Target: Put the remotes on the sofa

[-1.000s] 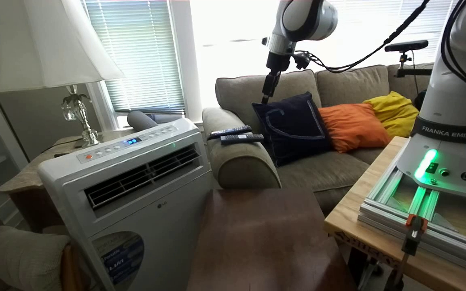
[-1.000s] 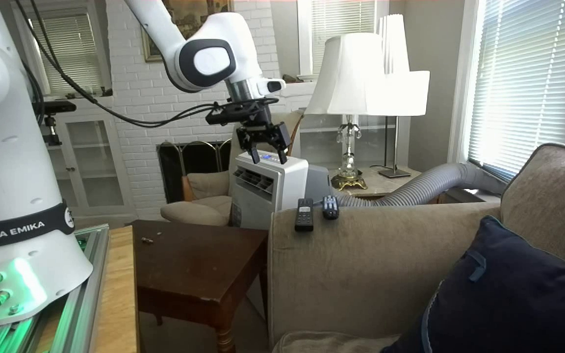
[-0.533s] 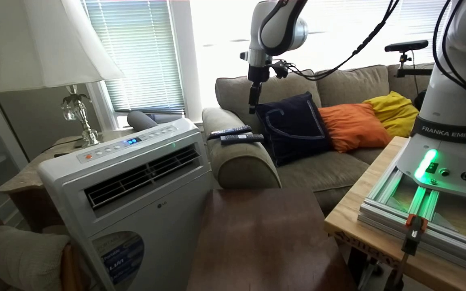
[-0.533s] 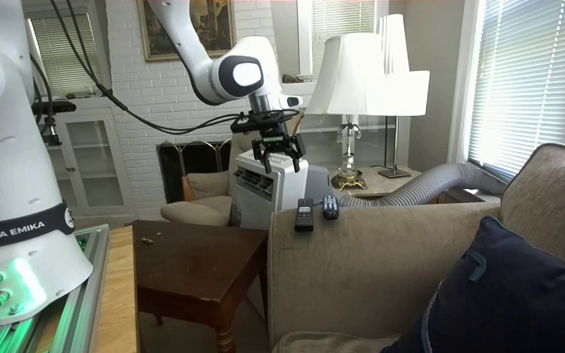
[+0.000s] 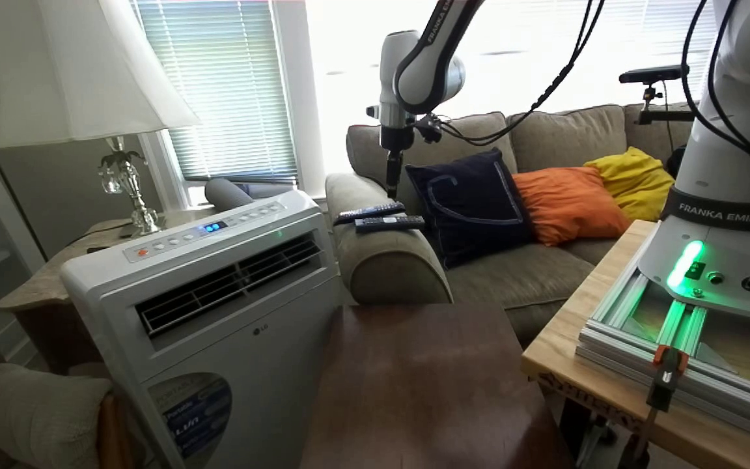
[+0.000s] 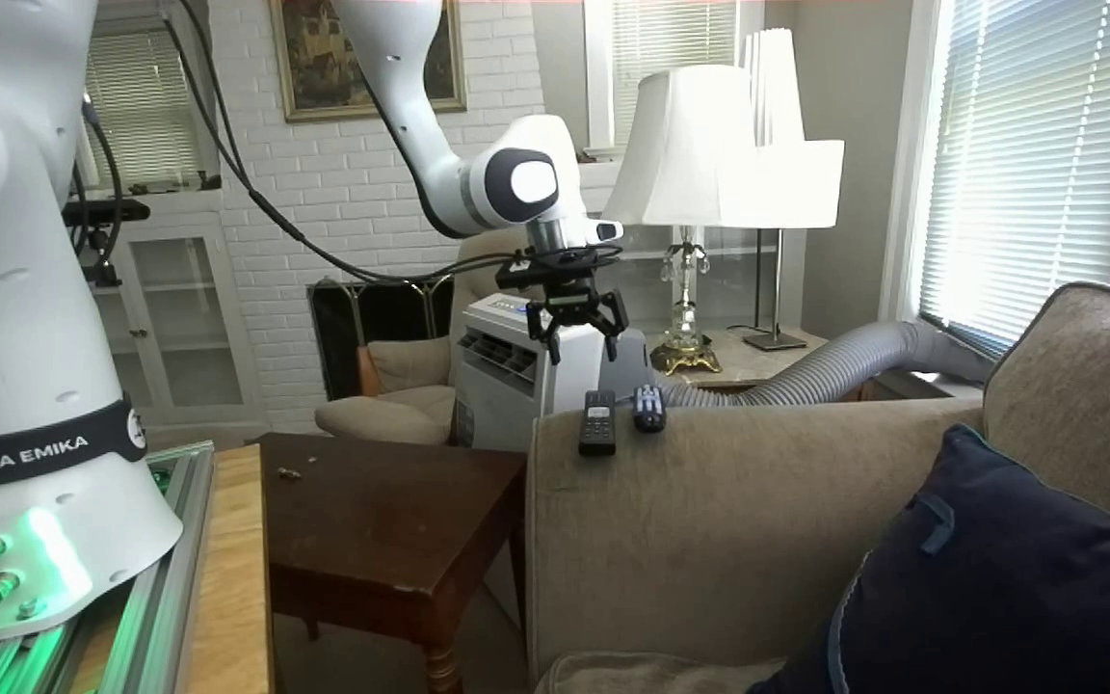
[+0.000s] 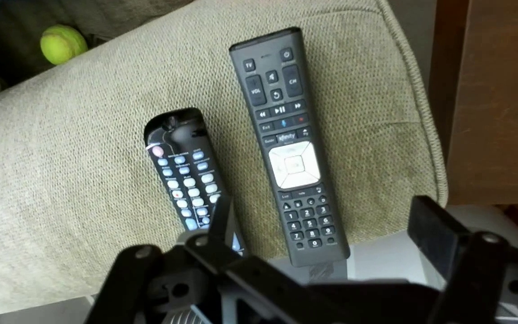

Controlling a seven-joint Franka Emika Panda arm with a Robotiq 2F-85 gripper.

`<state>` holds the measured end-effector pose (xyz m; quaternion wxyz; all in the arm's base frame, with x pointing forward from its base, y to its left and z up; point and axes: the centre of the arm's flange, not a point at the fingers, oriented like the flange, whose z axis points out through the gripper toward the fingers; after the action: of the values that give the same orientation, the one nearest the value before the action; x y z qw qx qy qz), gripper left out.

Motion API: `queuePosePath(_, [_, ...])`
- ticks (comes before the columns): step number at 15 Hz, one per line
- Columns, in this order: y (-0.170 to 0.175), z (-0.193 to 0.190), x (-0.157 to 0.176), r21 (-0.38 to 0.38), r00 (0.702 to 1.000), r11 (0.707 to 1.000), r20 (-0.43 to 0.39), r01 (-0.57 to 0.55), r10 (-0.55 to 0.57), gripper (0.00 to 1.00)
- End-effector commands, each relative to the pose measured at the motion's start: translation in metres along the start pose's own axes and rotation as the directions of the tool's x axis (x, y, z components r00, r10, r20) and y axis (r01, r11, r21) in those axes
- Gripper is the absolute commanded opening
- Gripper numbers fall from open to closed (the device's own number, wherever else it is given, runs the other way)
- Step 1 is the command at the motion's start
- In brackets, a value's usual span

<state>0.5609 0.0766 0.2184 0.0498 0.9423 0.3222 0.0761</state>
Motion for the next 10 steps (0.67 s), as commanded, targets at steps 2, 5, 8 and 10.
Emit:
queuePosePath(2, [0.008, 0.038, 0.007, 0.013, 1.000, 1.000, -0.013, -0.003, 0.003, 1.00])
queuePosePath(5, [0.007, 0.054, 0.003, 0.042, 1.000, 0.999, 0.014, 0.001, -0.002, 1.00])
queuePosePath(8, [0.005, 0.066, 0.000, 0.032, 1.000, 0.999, 0.009, 0.003, -0.003, 1.00])
queuePosePath(10, [0.003, 0.069, 0.002, 0.036, 1.000, 0.999, 0.000, 0.000, 0.000, 1.00])
